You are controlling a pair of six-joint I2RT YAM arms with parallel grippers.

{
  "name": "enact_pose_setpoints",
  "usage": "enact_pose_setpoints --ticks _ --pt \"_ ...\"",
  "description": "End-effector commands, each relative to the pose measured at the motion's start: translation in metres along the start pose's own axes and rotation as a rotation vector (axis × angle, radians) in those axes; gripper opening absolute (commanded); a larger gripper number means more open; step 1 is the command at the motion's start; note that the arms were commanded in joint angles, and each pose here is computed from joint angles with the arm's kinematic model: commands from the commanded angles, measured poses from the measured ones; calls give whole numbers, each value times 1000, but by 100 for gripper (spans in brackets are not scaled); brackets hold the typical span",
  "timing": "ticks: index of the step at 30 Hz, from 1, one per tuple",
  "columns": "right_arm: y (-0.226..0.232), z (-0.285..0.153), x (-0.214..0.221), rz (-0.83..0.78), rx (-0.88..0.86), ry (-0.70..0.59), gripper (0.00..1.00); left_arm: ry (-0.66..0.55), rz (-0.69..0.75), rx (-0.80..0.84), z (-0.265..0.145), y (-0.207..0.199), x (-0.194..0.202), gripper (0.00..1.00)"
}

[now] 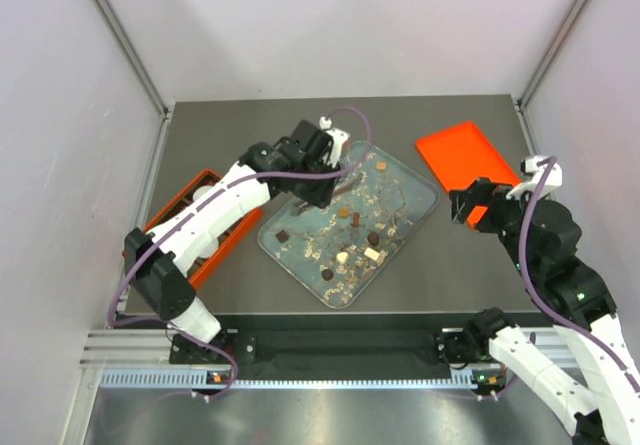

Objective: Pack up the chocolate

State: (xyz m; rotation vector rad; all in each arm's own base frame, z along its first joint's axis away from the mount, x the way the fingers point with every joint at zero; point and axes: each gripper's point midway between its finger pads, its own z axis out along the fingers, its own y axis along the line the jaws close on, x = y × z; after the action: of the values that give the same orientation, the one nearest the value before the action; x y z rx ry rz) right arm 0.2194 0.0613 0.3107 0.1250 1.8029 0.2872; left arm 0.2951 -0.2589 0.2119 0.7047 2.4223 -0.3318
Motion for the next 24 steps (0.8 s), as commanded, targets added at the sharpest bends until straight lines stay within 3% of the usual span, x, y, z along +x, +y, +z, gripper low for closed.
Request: enact_pose_setpoints --ticks 1,9,24 --pt "0 -15 -20 30 -2 -47 100 -65 -28 39 -14 -23 3 48" --pt "-4 -22 -17 41 7 -49 100 -33 -44 102 -9 -59 43 47" --pt "-10 -27 -16 39 18 -60 100 26 -29 23 25 -51 62 46"
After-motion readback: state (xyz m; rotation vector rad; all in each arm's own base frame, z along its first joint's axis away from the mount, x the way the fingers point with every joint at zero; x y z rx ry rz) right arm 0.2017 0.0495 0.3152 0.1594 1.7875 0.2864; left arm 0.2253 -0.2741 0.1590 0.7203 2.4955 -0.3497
